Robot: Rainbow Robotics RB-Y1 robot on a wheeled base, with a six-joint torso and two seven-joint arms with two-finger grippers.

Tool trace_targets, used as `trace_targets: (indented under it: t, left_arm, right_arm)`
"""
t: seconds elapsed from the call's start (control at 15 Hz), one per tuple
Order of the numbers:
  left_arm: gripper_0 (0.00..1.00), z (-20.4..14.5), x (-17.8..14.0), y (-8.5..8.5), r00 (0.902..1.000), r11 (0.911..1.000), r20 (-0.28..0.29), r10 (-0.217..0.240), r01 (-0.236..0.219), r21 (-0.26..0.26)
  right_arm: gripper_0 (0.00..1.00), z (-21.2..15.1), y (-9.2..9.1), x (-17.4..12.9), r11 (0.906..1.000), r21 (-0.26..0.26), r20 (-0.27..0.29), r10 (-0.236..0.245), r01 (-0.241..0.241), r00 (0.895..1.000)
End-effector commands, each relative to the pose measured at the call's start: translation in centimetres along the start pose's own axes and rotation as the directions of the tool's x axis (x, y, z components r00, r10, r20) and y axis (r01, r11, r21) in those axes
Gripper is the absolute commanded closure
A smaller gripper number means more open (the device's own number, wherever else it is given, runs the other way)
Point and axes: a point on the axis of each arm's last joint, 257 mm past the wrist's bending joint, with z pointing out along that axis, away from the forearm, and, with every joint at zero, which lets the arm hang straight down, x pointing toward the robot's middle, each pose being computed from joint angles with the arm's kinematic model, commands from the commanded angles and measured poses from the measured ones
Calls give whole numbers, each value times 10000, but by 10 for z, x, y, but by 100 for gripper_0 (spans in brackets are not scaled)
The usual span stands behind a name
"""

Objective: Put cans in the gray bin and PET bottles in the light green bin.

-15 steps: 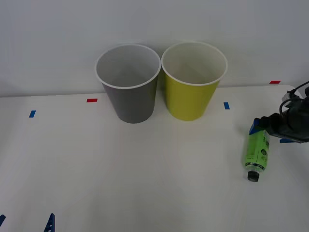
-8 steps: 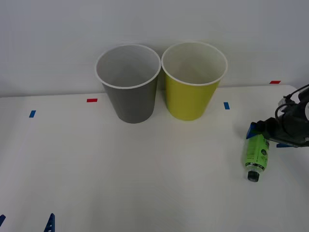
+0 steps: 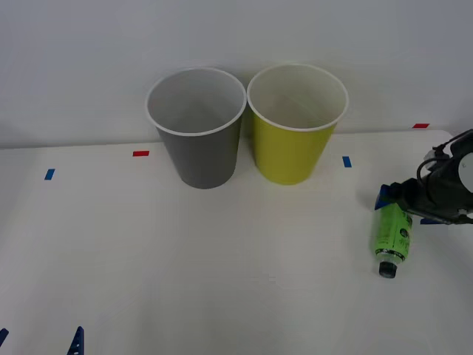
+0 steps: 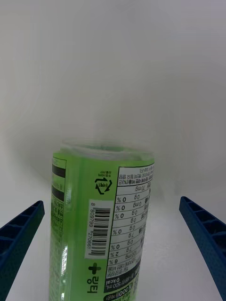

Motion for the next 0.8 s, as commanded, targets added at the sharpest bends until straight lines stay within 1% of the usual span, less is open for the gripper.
trace_targets:
  t: [0.07,0.13,0.2,0.27,0.33,0.8]
  left_arm:
    - [0,0,0,0,10000,10000,0,0,0,0]
    - [0,0,0,0,10000,10000,0,0,0,0]
    - [0,0,0,0,10000,10000,0,0,0,0]
    - [0,0,0,0,10000,10000,0,0,0,0]
    - [0,0,0,0,10000,10000,0,0,0,0]
    - [0,0,0,0,10000,10000,0,0,0,0]
  right_arm:
    - [1,4,9,-2,9999,-96,151,-74,76,9999]
    - [57,6,11,-3,9999,-34,224,-130,131,9997]
    - [89,8,11,-4,9998,36,313,-172,171,9994]
    - [96,8,10,-5,9998,69,339,-175,173,9993]
    - [99,8,10,-4,9998,47,321,-178,177,9993]
    - [100,8,10,-4,9998,57,309,-178,177,9994]
